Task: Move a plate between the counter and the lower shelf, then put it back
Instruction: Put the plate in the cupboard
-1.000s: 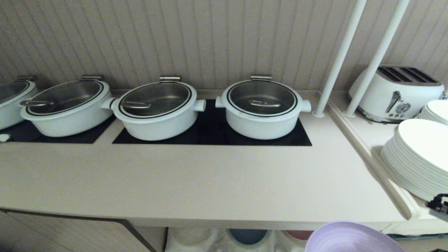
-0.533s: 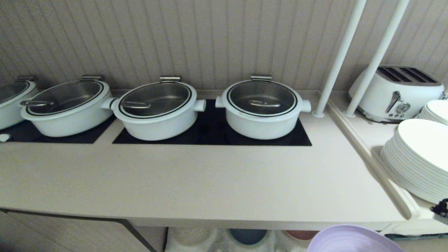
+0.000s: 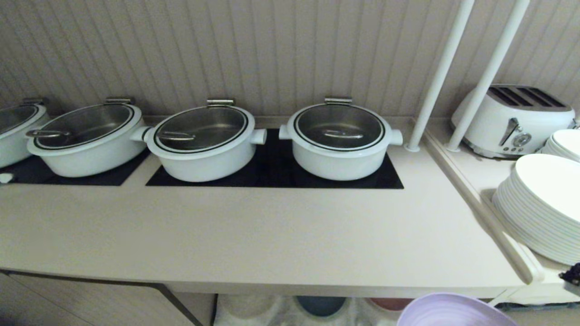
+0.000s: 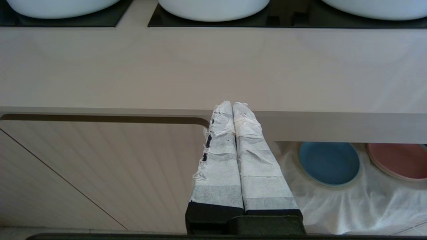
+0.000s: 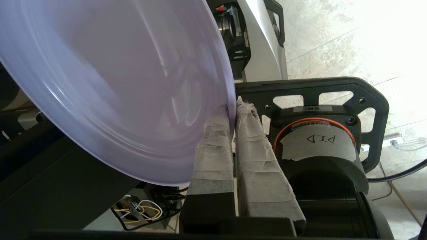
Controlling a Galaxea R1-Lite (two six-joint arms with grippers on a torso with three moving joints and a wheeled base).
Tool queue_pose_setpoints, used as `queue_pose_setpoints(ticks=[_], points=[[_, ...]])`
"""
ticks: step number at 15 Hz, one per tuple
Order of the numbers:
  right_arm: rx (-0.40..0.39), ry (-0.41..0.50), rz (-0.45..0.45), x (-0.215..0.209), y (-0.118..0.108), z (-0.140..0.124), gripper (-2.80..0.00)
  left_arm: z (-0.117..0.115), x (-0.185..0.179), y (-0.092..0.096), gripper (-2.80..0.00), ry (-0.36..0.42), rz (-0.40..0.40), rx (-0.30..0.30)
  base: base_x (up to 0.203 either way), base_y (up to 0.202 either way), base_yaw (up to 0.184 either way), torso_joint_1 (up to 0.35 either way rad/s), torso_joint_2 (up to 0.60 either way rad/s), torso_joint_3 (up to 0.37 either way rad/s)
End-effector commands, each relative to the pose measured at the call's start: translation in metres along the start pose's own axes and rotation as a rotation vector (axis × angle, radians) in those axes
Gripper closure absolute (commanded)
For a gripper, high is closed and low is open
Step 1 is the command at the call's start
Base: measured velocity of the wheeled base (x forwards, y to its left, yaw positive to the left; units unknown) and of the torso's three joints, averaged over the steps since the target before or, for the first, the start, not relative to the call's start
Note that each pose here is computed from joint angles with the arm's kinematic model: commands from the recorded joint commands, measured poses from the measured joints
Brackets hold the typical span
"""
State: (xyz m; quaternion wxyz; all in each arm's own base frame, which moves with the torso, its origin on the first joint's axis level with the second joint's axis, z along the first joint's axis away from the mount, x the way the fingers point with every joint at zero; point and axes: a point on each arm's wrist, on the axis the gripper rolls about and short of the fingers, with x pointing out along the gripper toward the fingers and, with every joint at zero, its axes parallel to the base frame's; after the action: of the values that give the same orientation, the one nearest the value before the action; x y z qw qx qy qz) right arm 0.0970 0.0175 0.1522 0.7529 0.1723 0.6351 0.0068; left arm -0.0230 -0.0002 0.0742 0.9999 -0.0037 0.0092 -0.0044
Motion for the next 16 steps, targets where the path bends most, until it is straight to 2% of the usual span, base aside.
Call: queue_pose_setpoints(ticks=[1,16], points=[[0.005,0.009,-0.002,0.0008,-0.0007,-0.0015,0.0,-0.0001,0.0,0.0,0.0,0.0,0.0,0.0,0.0,0.0,0.0,0.0,0.0,0.0],[-0.004,-0.022,0.011,-0.0045,-0.0002,-0.0034,0.0,-0.0001,0.0,0.0,0.0,0.0,0.0,0.0,0.0,0.0,0.0,0.0,0.0,0.0]])
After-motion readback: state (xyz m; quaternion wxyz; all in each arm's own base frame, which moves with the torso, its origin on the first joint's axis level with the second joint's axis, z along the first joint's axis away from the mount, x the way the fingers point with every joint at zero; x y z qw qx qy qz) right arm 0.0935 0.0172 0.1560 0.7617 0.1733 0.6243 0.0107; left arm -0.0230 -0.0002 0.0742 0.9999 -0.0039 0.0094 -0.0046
